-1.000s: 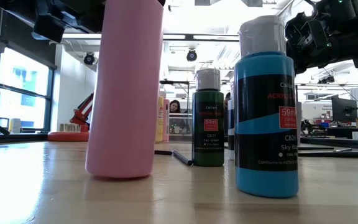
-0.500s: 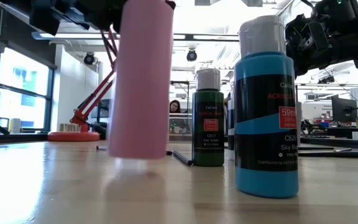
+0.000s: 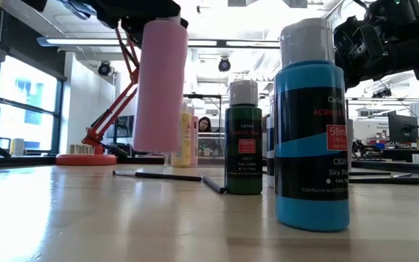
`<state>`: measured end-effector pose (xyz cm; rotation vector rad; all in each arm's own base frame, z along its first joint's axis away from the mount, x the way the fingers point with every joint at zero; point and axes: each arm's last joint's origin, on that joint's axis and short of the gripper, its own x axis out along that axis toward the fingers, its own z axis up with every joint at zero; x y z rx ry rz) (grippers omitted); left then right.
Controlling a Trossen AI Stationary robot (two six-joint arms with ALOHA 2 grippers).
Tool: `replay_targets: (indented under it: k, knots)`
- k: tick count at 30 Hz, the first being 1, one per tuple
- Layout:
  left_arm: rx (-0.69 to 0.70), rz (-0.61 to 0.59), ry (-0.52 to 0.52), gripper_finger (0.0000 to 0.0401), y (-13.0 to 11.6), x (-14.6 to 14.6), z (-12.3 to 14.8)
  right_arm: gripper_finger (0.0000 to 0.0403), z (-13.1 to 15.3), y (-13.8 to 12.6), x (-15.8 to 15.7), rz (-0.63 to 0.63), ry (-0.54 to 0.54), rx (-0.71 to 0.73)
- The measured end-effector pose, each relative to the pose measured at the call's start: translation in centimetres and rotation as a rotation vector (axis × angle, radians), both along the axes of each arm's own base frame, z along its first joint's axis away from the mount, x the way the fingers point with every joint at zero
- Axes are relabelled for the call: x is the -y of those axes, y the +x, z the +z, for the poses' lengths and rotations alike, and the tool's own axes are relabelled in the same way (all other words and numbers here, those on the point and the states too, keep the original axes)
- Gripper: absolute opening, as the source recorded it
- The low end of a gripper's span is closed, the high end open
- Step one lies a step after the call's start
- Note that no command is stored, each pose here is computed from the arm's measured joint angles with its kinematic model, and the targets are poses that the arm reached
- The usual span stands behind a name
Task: Pick & Place Paint Supplies
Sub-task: Put the large pink paint bottle into the transparent bin
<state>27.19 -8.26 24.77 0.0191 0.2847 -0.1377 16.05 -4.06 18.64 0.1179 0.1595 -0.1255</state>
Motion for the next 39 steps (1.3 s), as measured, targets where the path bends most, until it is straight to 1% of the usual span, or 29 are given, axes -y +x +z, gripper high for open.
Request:
replay_targets:
  k: [5,12,20,23,26,28,33,36,39]
  knots:
    - [0.032,0.098,0.000,0.0122,-0.2,-2.1,1.1,0.0002,0.0,0.0,0.0,-0.001,-0.001,0.002]
    - [0.072,0.250,-0.013,0.0122,0.3,-6.1,1.7,0.0002,0.1,0.0,0.0,0.000,-0.006,0.006]
    - [0.222,0.409,-0.075,0.0122,0.5,-10.1,3.1,0.0002,0.1,0.0,0.0,0.001,-0.011,0.012]
    - [0.221,0.480,-0.074,0.0122,0.8,-11.4,4.3,0.0002,0.1,0.0,0.0,0.001,-0.012,0.012]
    - [0.179,0.547,-0.055,0.0122,1.7,-12.6,5.7,0.0002,0.1,0.0,0.0,-0.005,-0.035,0.009]
    - [0.143,0.588,-0.034,0.0122,2.4,-13.5,6.7,0.0002,0.1,0.0,0.1,-0.030,-0.046,0.007]
    - [0.150,0.648,0.020,0.0122,4.6,-16.0,8.8,0.0002,0.1,0.0,0.3,-0.089,-0.075,0.000]
    - [0.164,0.686,0.045,0.0122,5.7,-17.8,9.4,0.0002,0.1,0.0,0.3,-0.094,-0.075,-0.001]
    - [0.165,0.730,0.044,0.0122,6.8,-19.7,9.2,0.0002,0.1,0.0,0.3,-0.092,-0.075,-0.001]
